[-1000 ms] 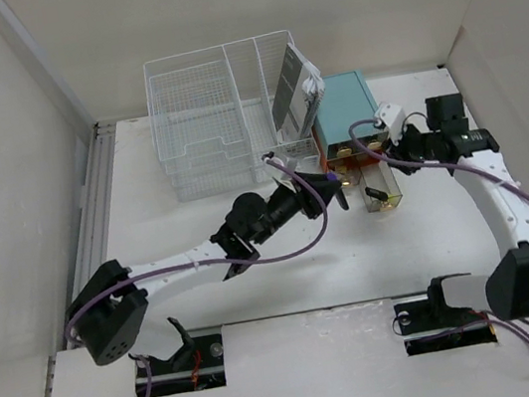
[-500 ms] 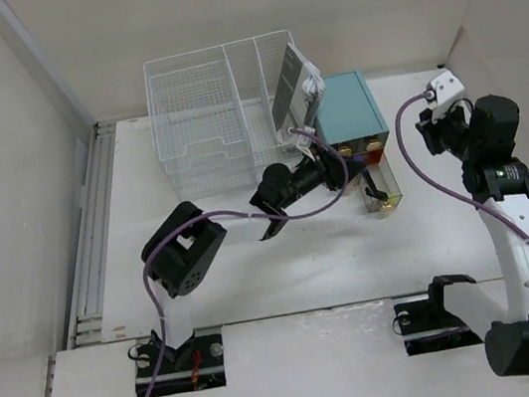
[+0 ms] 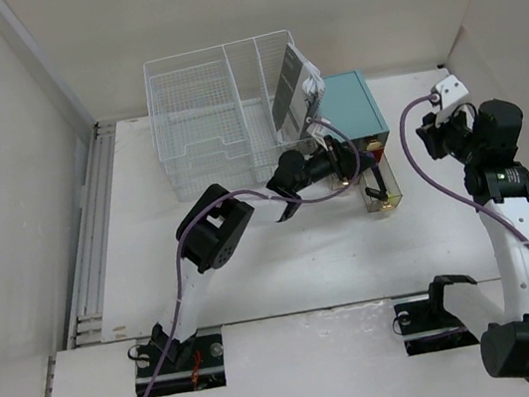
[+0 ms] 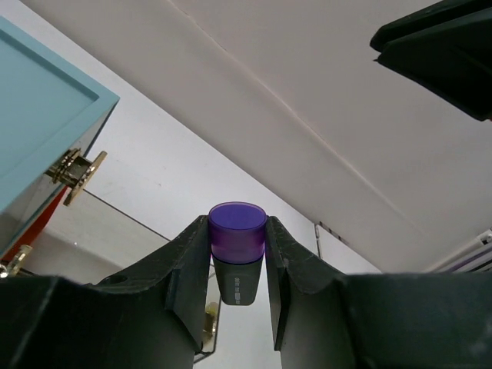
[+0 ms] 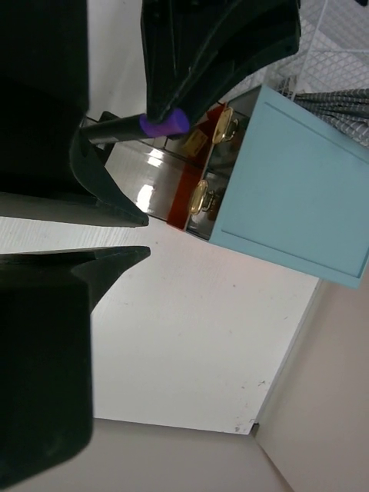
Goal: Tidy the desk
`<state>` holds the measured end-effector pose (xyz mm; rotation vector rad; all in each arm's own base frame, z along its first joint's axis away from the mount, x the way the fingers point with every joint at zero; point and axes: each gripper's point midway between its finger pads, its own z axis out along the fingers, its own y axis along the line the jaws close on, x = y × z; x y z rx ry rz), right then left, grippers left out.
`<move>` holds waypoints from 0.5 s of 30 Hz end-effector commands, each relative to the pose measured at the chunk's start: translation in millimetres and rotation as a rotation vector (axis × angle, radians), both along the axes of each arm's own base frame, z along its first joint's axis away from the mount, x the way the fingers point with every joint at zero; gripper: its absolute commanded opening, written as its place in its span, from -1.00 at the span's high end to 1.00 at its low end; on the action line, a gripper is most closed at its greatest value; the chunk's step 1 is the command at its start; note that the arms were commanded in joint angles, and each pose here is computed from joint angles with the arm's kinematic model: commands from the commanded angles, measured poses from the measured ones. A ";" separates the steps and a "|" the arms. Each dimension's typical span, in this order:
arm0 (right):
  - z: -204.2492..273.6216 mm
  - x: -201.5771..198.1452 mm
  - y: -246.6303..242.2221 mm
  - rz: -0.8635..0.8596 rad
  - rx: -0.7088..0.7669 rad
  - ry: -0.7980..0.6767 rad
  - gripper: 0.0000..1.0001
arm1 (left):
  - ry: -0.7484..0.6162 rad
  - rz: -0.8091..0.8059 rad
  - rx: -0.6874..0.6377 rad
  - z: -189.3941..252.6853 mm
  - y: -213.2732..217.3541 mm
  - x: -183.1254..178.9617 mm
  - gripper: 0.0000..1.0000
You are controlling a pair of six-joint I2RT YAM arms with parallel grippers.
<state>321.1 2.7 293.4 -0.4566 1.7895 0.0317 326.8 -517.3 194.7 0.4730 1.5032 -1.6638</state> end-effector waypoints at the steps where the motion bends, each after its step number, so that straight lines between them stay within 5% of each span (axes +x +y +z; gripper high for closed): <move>1: 8.8 0.8 2.3 0.021 0.013 -0.039 0.57 | -0.191 -0.027 -0.153 62.9 0.4 -1.1 1.00; 10: 2.9 -0.5 3.8 0.032 0.011 -0.023 0.57 | -0.177 0.007 0.004 25.6 -21.7 25.5 0.99; 15: 2.7 -0.2 2.2 0.023 0.008 -0.023 0.57 | -0.176 0.022 0.076 16.2 -24.1 31.8 0.58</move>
